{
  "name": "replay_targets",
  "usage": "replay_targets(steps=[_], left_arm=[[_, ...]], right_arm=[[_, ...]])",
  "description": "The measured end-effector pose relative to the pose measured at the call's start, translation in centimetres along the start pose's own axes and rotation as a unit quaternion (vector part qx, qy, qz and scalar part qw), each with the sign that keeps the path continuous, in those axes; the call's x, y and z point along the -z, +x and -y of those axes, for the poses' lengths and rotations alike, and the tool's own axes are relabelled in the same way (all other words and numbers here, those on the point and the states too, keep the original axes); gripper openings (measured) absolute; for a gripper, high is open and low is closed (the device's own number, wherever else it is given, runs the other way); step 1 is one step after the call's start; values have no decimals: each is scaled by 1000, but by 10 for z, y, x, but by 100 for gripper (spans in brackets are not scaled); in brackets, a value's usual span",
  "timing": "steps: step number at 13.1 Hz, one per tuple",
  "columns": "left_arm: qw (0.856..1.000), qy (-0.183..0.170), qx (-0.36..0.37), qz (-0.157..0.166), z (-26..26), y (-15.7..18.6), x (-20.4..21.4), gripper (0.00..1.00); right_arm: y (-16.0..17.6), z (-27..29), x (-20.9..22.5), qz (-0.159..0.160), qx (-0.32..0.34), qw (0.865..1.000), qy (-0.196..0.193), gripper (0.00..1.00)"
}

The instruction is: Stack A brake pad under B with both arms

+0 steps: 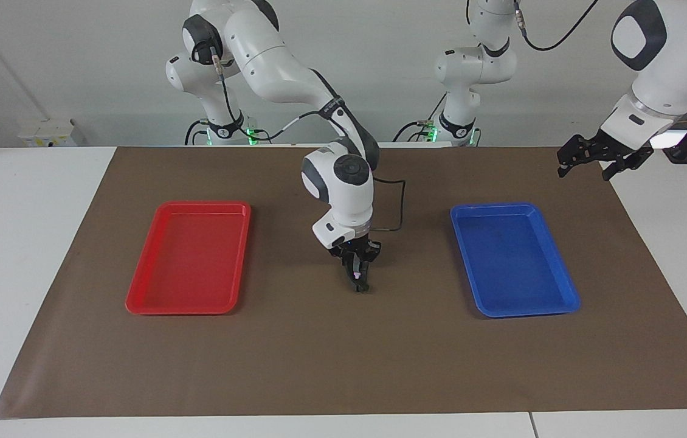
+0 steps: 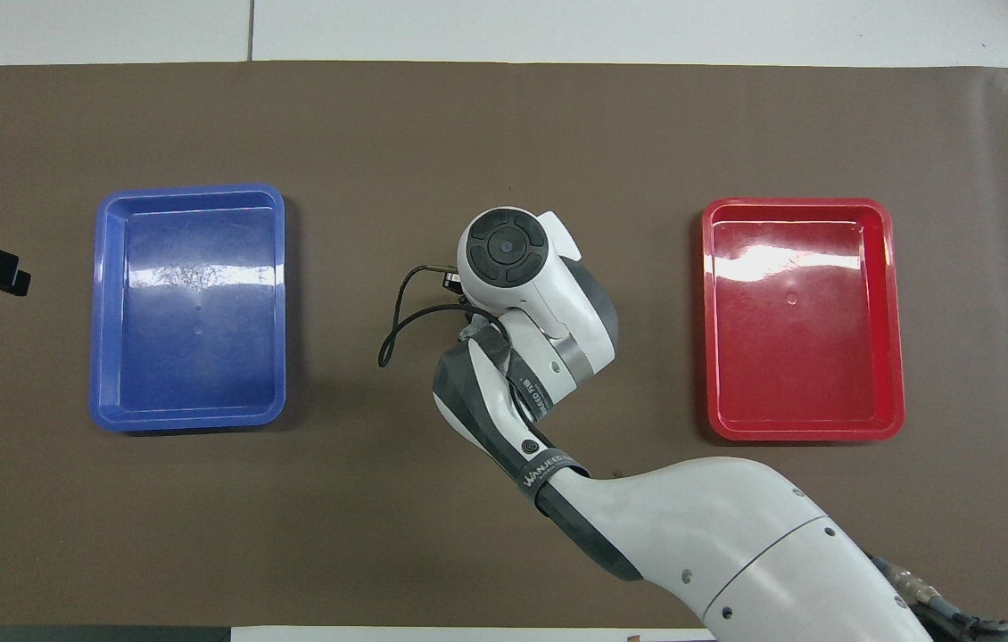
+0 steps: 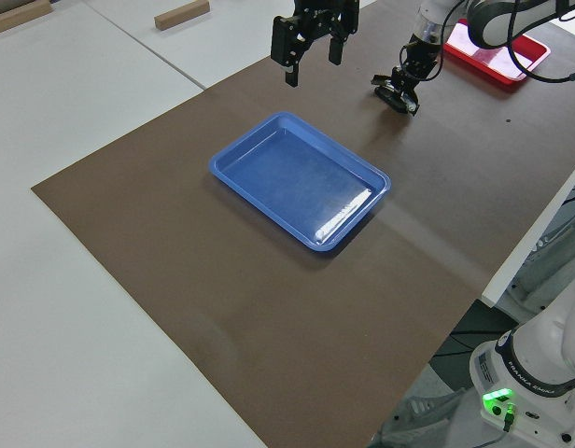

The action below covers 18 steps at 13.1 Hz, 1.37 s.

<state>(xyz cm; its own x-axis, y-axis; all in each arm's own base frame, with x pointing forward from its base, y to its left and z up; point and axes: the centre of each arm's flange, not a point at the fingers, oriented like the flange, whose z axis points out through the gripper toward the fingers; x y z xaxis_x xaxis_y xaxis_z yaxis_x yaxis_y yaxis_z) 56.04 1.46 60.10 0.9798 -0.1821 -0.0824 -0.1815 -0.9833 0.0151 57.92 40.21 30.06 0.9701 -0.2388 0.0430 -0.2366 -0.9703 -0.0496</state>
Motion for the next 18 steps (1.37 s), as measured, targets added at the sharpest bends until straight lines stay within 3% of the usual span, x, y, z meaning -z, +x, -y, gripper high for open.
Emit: replay_targets(steps=[16, 18], left_arm=[[1000, 0, 0, 0, 0, 0, 0, 100], [1000, 0, 0, 0, 0, 0, 0, 100]], right_arm=[[6, -2, -2, -9, -4, 1000, 10, 44], [6, -1, -1, -10, -5, 1000, 12, 61]])
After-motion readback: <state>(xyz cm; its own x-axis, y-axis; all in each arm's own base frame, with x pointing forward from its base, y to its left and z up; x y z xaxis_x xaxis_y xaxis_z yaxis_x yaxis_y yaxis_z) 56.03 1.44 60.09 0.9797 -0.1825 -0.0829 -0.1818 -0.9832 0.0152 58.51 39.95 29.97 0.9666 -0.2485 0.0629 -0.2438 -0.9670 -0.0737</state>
